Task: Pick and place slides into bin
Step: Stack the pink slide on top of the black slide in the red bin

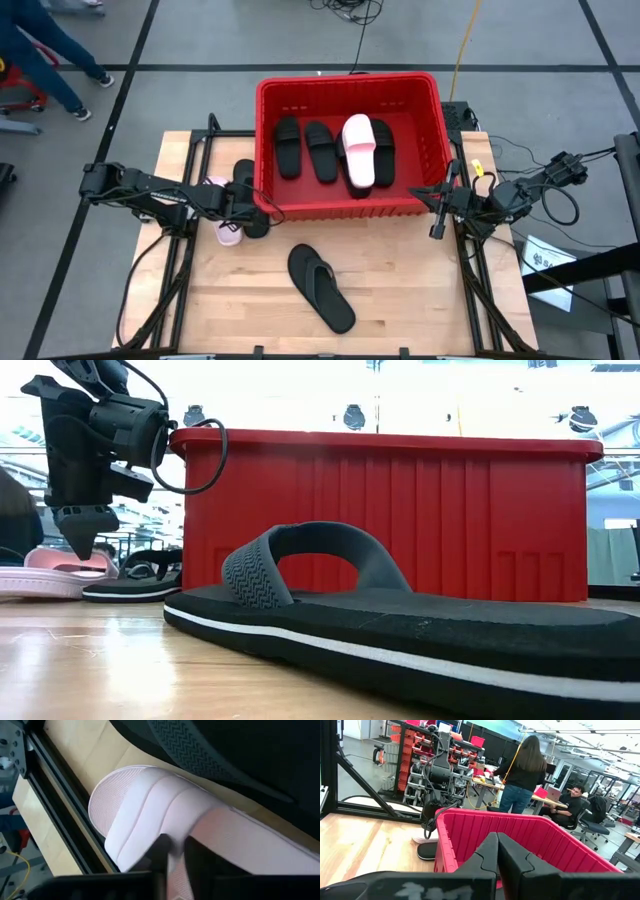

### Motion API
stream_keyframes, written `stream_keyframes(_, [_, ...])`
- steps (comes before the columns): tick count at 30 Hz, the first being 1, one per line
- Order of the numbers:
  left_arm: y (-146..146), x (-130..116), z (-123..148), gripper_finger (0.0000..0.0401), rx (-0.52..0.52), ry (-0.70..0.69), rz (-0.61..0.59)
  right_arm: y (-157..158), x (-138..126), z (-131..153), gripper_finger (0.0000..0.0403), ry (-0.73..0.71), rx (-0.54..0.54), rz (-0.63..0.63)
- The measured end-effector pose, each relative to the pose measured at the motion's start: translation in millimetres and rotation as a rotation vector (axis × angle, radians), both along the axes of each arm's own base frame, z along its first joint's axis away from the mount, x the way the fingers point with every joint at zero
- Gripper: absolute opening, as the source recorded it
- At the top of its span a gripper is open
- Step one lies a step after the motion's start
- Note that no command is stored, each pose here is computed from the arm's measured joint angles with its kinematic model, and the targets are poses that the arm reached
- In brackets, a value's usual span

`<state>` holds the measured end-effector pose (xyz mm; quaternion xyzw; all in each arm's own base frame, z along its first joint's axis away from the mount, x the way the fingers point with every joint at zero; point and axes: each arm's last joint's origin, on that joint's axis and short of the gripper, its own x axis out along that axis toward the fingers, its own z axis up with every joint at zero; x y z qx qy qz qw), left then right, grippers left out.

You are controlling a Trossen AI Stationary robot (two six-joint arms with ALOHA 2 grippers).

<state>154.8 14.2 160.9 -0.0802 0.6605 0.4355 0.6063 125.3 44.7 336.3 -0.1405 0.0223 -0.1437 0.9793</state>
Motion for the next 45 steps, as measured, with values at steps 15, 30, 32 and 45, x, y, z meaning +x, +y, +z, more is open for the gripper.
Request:
stream_keyframes(15, [-3.2,3.2,26.0,0.0001,-0.116,-0.078,0.056,0.0,0.1,2.6,0.0,-0.02,-0.004,0.0])
stream_keyframes(30, [-22.4,19.0,73.8,0.0,-0.32,-0.136,-0.014,0.0,0.0,4.6,0.0,-0.033,-0.018,0.0])
stream_keyframes(32, [-25.3,21.7,84.3,0.0,-0.334,-0.157,-0.029,0.0,0.0,4.6,0.0,-0.033,-0.018,0.0])
stream_keyframes(45, [-44.3,29.7,183.6,0.0,-0.377,-0.4,-0.165,0.1,0.0,4.6,0.0,-0.038,-0.002,0.004])
